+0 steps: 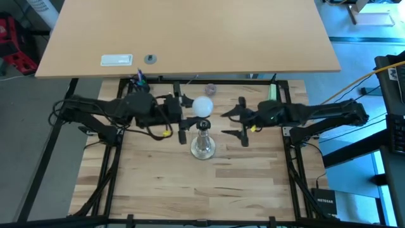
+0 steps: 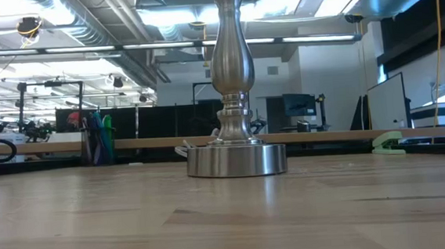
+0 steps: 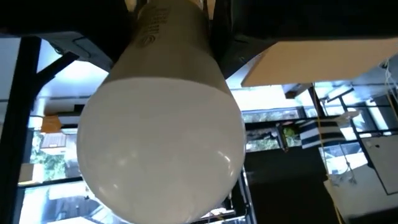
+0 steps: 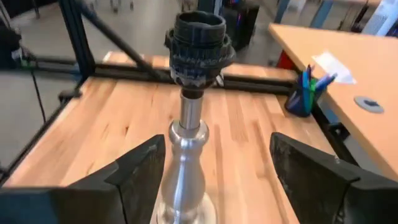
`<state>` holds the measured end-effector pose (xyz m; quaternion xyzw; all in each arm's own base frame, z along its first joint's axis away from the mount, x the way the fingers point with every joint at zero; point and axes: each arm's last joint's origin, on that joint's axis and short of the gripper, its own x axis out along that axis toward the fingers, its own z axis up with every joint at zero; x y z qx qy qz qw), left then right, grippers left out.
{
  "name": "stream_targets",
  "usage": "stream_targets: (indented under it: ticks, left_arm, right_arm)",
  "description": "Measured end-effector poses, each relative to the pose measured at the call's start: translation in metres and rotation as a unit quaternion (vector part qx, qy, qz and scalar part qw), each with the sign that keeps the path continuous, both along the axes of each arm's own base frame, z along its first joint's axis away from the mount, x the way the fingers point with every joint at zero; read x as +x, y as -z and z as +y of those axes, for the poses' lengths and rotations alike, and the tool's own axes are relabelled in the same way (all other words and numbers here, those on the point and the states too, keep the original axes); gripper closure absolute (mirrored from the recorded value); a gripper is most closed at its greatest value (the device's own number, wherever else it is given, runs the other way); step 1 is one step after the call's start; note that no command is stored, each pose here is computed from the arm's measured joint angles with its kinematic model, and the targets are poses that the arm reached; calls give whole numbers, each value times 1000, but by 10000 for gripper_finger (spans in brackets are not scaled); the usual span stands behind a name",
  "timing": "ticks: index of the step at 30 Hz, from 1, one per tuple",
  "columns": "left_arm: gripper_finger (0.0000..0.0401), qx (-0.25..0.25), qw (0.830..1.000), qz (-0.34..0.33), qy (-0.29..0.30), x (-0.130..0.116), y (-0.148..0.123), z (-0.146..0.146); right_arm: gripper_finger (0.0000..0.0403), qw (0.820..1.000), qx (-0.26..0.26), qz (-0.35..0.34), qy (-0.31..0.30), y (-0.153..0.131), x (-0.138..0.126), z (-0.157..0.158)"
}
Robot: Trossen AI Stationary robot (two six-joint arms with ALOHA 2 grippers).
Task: Screw lightbulb
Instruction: Insert the lightbulb into the silver lamp
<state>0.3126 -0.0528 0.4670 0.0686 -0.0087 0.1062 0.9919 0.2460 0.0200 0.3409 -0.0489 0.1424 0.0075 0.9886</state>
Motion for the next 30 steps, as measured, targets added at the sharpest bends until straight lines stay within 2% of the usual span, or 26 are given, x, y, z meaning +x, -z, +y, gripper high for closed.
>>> stream_targets:
  ticks: [4, 7, 14, 22, 30]
  left_arm:
    - [250, -11, 1000, -15, -9, 10, 23, 4]
    - [254, -28, 999, -19, -14, 13, 41, 7]
    - [254, -67, 997, -28, -10, 17, 76, 7]
    - [257, -77, 996, -47, 0, 12, 89, 3]
    - [260, -89, 995, -50, -4, 12, 116, 5]
  right_arm:
    - [112, 998, 20, -65, 3, 30, 5, 0]
    - [112, 995, 31, -94, 4, 40, 4, 0]
    - [111, 994, 34, -105, 6, 40, 3, 0]
    - [111, 993, 42, -108, 8, 39, 3, 0]
    - [111, 993, 40, -109, 16, 39, 3, 0]
